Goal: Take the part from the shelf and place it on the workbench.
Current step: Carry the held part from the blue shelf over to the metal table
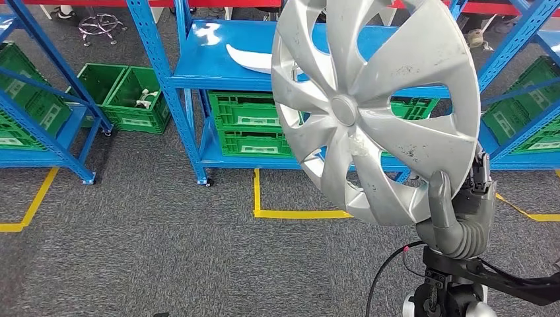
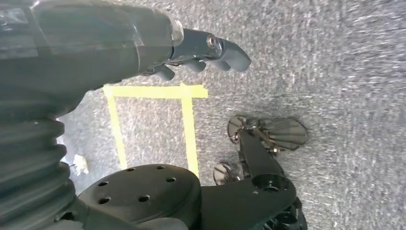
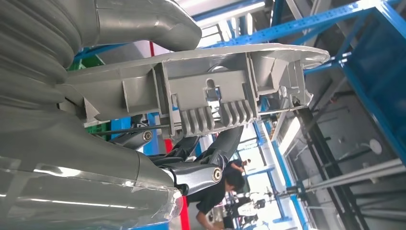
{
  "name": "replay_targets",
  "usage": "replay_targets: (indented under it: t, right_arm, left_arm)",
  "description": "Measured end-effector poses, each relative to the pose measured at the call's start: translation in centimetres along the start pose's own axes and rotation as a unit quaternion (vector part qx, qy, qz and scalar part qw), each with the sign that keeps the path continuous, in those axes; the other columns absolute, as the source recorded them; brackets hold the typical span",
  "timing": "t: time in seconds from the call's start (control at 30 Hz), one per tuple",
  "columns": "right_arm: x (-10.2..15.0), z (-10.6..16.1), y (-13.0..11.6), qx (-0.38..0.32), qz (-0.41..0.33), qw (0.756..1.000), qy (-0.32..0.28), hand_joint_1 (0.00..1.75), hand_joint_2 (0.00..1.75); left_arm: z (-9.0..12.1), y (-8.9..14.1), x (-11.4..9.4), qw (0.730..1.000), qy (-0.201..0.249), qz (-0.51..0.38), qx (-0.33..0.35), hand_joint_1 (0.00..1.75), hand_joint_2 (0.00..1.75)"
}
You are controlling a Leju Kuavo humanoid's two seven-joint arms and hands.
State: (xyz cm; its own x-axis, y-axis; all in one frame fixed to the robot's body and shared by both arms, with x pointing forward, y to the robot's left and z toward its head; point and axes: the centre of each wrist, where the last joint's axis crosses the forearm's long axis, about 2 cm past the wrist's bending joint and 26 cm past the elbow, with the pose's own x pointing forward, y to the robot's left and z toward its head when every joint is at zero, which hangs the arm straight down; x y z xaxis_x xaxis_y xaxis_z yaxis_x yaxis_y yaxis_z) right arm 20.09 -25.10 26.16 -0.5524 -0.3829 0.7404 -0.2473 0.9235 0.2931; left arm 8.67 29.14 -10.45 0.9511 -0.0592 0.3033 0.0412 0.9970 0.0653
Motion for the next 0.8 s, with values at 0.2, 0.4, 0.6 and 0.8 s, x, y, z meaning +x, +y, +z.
replay_targets:
  t: [0.2,0.4,0.6,0.8]
  right_arm:
    - [0.7,0.4,-0.3,-0.021,0.009,1.000,0.010,1.75,1.75]
    - [1.0,0.5,-0.5,-0.028,0.034,0.999,0.032,1.75,1.75]
    - [2.1,0.2,-0.6,-0.027,0.061,0.998,0.023,1.75,1.75]
    - [3.0,-0.2,-0.5,-0.020,0.068,0.997,0.010,1.75,1.75]
  left_arm:
    - [0.1,-1.3,0.0,0.999,0.005,-0.019,-0.025,0.00,1.75]
    - [0.2,-2.3,-0.1,0.997,0.047,-0.032,-0.044,0.00,1.75]
    - [0.3,-3.0,-0.2,0.998,0.034,-0.034,-0.047,0.00,1.75]
    - [0.4,-3.6,-0.2,0.998,0.022,-0.031,-0.050,0.00,1.75]
